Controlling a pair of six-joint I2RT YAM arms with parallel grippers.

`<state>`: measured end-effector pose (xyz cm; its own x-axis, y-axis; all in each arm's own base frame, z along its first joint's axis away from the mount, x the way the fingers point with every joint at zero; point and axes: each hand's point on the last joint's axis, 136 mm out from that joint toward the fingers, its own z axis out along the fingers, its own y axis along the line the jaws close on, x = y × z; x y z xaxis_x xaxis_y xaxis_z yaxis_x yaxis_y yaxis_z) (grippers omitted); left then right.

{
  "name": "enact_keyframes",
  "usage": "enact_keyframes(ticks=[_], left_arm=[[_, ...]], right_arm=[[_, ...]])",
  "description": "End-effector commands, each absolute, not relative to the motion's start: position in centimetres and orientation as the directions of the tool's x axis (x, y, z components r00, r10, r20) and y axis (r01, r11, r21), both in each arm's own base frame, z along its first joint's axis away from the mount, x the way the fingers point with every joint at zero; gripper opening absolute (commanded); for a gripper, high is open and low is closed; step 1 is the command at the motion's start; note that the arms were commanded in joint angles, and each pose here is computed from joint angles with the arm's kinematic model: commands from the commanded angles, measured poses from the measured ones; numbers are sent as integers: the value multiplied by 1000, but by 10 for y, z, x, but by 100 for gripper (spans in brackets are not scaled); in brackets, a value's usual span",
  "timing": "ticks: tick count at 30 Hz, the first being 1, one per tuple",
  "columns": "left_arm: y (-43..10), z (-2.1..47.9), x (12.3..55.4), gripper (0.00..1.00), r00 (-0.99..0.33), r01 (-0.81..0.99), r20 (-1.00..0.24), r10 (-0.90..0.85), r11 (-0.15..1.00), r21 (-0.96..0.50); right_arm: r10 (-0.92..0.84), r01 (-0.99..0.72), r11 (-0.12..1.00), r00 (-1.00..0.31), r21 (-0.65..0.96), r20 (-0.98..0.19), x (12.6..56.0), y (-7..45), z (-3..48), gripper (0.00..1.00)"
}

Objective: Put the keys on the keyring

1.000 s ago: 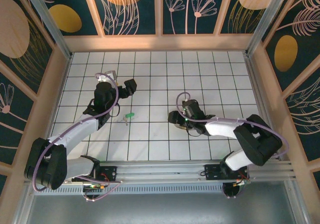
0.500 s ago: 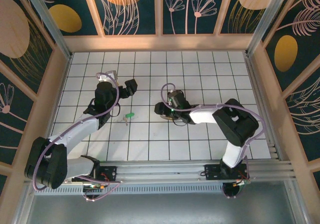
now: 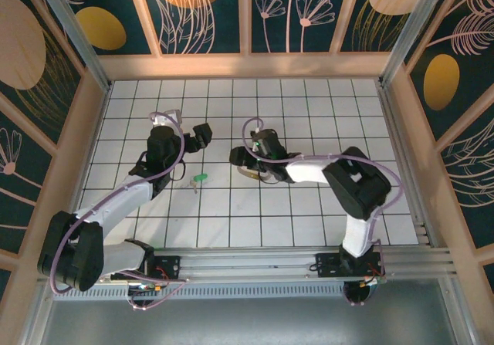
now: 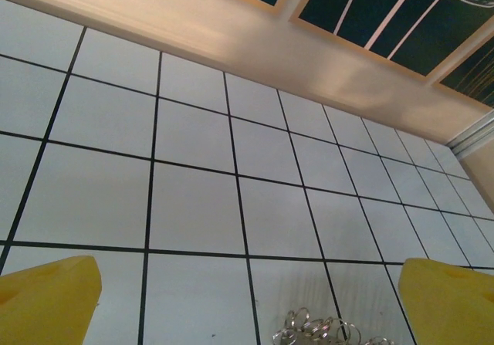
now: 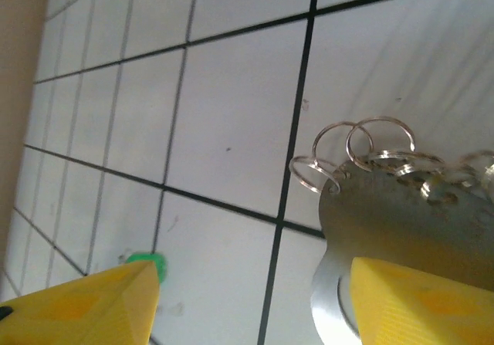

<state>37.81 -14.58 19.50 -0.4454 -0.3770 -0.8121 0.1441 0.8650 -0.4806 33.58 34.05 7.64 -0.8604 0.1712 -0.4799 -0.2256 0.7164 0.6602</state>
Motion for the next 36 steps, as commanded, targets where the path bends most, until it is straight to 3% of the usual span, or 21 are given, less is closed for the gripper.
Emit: enact_keyframes(ticks=[1,6,11,18,23,36], left_arm=[[-150,211,375,99,-427,175,-825,-371,861,-478],[-161,210,361,99,-443,198,-807,-391,835,-513],[-178,204,350,99,-473,212,-793,-384,824,-526],[-208,203,346,99,-480,229,-788,-385,812,-536],[-219,197,348,99,-488,220,-778,-395,807,-547],[-235,187,361,99,-506,234,-781,-366,813,-533]], right_arm=[[200,-252,736,-807,629,-556,333,306,111,69],[221,-187,804,-787,564,-577,308,238,102,78],[269,-133,832,-751,538,-602,282,189,97,99],[388,-50,811,-701,583,-599,273,152,101,99],[335,-124,774,-752,621,-568,275,164,106,99],[268,-165,731,-823,662,-501,285,192,81,85]])
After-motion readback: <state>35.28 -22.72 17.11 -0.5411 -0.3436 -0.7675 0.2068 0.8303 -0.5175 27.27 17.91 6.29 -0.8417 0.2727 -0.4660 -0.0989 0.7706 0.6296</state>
